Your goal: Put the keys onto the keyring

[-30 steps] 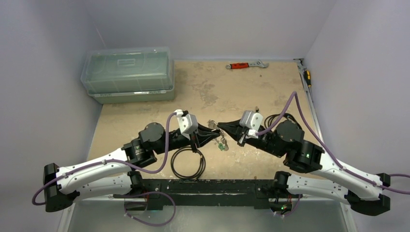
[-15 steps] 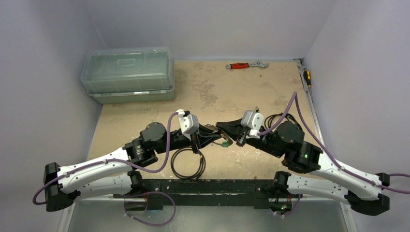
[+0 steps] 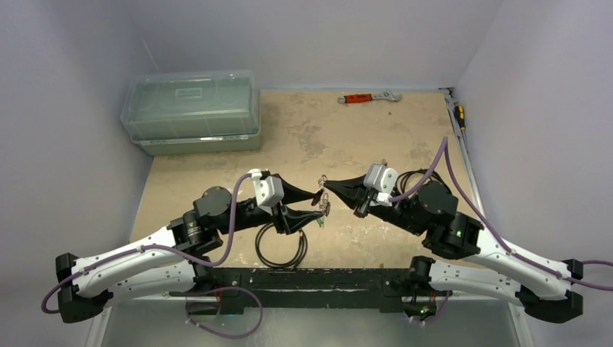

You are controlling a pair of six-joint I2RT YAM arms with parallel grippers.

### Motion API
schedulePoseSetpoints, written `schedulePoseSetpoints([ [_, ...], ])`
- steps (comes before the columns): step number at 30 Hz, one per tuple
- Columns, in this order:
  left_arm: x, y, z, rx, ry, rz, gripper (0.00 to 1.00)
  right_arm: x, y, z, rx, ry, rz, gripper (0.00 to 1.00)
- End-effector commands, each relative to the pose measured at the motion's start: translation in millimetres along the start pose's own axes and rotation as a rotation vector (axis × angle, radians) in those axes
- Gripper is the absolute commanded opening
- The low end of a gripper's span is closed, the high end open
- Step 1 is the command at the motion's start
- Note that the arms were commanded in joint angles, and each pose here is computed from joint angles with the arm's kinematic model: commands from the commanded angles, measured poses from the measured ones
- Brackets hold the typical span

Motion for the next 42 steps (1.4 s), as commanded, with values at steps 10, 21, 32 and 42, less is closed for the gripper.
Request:
schedulePoseSetpoints([
  [10, 38, -10, -3, -0.030, 0.204, -0.131, 0.42, 7, -1, 5, 0.074, 0.003, -0.051, 0.00],
  [21, 51, -11, -4, -0.047, 0.272, -0.189, 0.27, 13, -9, 14, 0.198, 0.014, -0.101, 0.00],
  [32, 58, -11, -9, -0.093, 0.264, -0.169, 0.26, 15, -13, 15, 0.228, 0.019, -0.117, 0.00],
  [42, 57, -12, -14, -0.151, 0.259, -0.153, 0.26, 17, -14, 15, 0.222, 0.023, -0.127, 0.00],
])
Point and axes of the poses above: each gripper's point midway between its finger pads, its own y axis out along the fingers, its own z axis along the line the jaws close on, x = y × z, the point moved 10 cm from there along -y, back along the fingers, and after that the axes turned 4 degrees about -y, right-handed, at the moved point
